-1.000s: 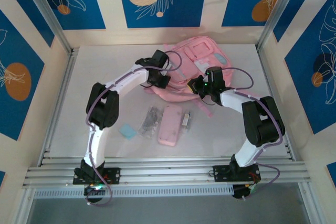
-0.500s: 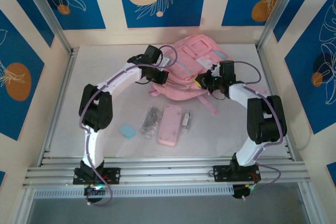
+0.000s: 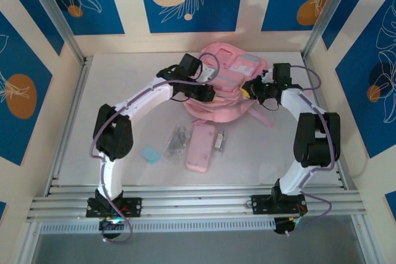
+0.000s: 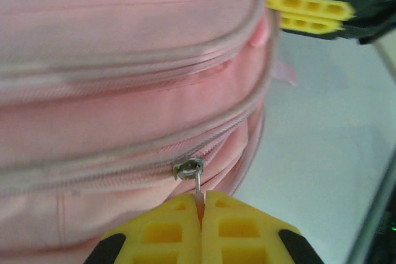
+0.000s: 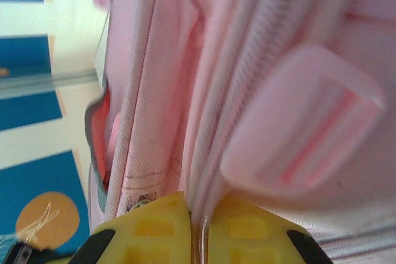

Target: Pack the student bag

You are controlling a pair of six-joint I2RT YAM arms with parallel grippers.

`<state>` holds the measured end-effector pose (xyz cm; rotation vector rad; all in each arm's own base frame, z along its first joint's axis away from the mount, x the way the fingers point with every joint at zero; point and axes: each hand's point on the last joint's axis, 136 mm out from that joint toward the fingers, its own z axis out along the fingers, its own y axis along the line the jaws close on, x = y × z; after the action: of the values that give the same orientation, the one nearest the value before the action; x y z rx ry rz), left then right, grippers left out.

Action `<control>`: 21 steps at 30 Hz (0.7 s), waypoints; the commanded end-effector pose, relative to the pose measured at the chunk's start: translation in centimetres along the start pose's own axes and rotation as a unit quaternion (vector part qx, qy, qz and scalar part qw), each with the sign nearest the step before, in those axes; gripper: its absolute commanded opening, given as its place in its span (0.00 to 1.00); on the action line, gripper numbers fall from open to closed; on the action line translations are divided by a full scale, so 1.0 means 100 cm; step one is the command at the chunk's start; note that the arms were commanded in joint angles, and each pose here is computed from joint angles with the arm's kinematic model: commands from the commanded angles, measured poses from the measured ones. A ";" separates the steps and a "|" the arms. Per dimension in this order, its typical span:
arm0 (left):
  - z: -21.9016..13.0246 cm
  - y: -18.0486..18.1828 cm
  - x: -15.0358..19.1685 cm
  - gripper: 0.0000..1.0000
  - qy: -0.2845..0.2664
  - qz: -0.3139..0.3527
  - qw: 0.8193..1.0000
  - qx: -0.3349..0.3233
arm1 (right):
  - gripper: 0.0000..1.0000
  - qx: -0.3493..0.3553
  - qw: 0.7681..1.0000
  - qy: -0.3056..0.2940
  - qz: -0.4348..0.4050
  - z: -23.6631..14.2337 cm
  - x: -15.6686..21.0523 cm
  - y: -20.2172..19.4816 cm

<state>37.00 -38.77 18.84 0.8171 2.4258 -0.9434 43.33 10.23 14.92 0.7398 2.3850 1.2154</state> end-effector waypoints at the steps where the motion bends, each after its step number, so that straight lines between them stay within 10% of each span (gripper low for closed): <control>1: -0.011 -0.081 -0.006 0.00 0.016 0.031 0.992 0.121 | 0.00 -0.009 0.996 -0.078 -0.037 -0.033 -0.014 0.016; 11: -0.019 -0.069 0.013 0.00 0.022 0.029 0.996 0.081 | 0.00 0.040 0.993 -0.064 -0.090 -0.057 -0.015 -0.008; 21: -0.037 0.088 0.056 0.00 0.049 -0.057 0.987 -0.142 | 0.00 0.030 0.994 -0.060 -0.081 -0.057 -0.042 -0.020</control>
<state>35.42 -34.34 14.50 0.7797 2.5940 -0.8063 41.01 4.63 14.29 0.6893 2.4240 1.0734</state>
